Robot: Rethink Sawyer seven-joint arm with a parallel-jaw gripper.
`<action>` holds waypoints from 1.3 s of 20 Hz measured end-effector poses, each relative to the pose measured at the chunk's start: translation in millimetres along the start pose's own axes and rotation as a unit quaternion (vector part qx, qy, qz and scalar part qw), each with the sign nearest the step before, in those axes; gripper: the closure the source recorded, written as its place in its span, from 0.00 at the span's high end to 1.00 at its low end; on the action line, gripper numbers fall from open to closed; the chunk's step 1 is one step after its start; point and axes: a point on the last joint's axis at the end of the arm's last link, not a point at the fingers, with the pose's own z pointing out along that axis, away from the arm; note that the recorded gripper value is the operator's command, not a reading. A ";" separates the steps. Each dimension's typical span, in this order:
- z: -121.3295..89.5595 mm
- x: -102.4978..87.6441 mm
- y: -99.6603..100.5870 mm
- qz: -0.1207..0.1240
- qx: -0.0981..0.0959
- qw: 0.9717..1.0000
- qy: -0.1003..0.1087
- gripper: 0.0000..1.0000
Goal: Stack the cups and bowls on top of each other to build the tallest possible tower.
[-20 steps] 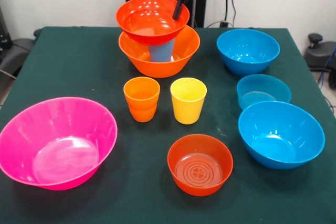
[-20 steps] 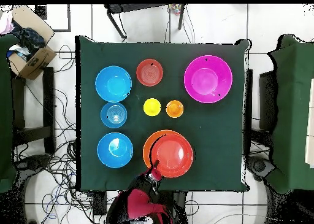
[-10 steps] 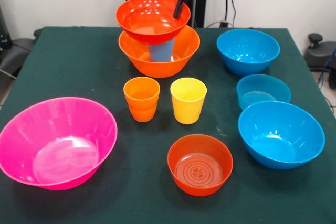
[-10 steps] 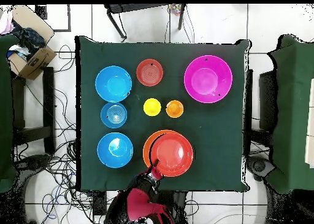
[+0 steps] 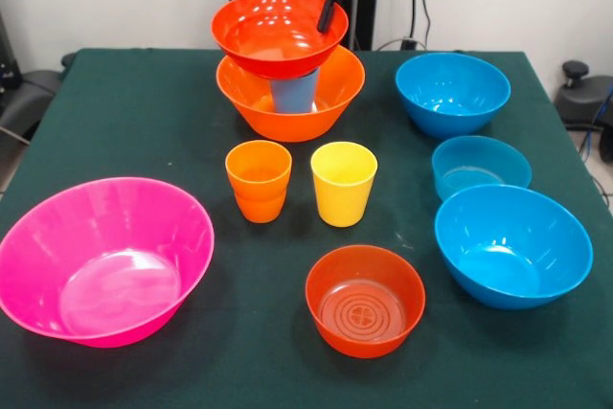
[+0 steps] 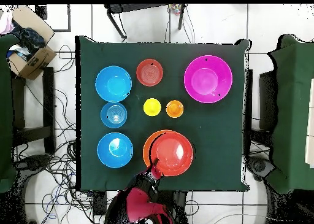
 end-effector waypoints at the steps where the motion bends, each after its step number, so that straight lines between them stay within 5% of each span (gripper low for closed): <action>1: 0.0 0.0 -0.1 0.000 0.000 1.000 0.000 0.00; 26: 3.7 7.1 -7.2 0.012 -0.001 1.000 0.007 0.00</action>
